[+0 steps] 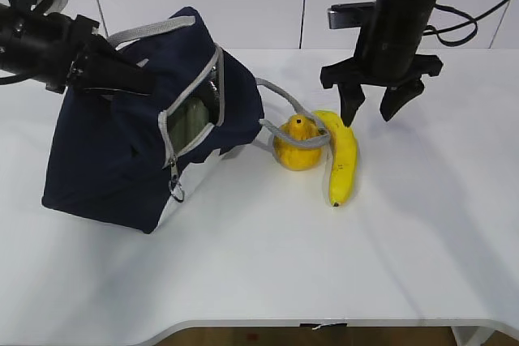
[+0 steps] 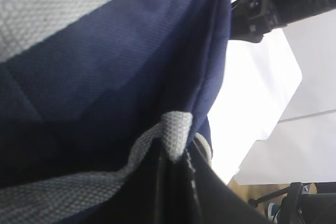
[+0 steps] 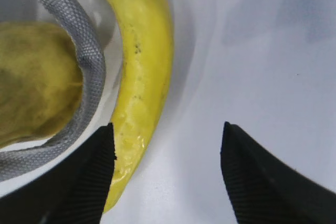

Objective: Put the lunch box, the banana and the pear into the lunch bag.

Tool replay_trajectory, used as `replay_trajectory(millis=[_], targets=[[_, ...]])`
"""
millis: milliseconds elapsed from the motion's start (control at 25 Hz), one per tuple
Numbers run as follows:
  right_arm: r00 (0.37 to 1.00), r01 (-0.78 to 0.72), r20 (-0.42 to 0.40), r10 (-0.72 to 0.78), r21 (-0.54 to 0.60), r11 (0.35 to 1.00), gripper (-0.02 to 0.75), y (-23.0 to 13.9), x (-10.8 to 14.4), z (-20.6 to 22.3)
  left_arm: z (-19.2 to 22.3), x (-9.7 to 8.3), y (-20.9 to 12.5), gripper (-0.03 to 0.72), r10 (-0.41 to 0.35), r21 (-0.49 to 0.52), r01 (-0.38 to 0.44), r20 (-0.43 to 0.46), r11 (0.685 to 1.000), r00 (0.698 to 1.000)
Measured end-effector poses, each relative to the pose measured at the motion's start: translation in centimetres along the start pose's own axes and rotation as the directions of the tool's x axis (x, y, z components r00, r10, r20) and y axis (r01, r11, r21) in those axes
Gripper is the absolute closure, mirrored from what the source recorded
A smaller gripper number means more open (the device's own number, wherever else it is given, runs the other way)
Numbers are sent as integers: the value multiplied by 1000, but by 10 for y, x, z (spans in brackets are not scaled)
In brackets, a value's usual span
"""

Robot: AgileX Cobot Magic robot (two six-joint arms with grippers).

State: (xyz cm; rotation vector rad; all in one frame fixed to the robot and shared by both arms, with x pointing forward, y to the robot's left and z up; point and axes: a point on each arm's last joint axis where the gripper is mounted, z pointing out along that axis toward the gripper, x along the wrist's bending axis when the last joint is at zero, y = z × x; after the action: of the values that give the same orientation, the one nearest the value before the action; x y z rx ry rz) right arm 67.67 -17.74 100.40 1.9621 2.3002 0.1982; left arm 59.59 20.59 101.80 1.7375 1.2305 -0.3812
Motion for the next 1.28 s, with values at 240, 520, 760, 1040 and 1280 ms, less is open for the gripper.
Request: replay_trajectory(millis=[240,520,760,1040,1280], targets=[[1000,-7,-19,7,11,1000,233,4,3,24,0,0,0,676,1,1,-1,-1,1000,1000],[998,-21,-54,19,-32,999,233,9,6,28,0,0,0,676,2,3,-2,-2,1000,1000],[998,-20,-51,19,-25,999,233,10,6,34,0,0,0,676,2,1,-2,-5,1000,1000],[999,-19,-44,19,19,1000,233,9,6,54,0,0,0,676,2,1,-2,-5,1000,1000],[999,-18,-42,20,31,999,241,8,6,60,0,0,0,676,2,1,-2,-5,1000,1000]])
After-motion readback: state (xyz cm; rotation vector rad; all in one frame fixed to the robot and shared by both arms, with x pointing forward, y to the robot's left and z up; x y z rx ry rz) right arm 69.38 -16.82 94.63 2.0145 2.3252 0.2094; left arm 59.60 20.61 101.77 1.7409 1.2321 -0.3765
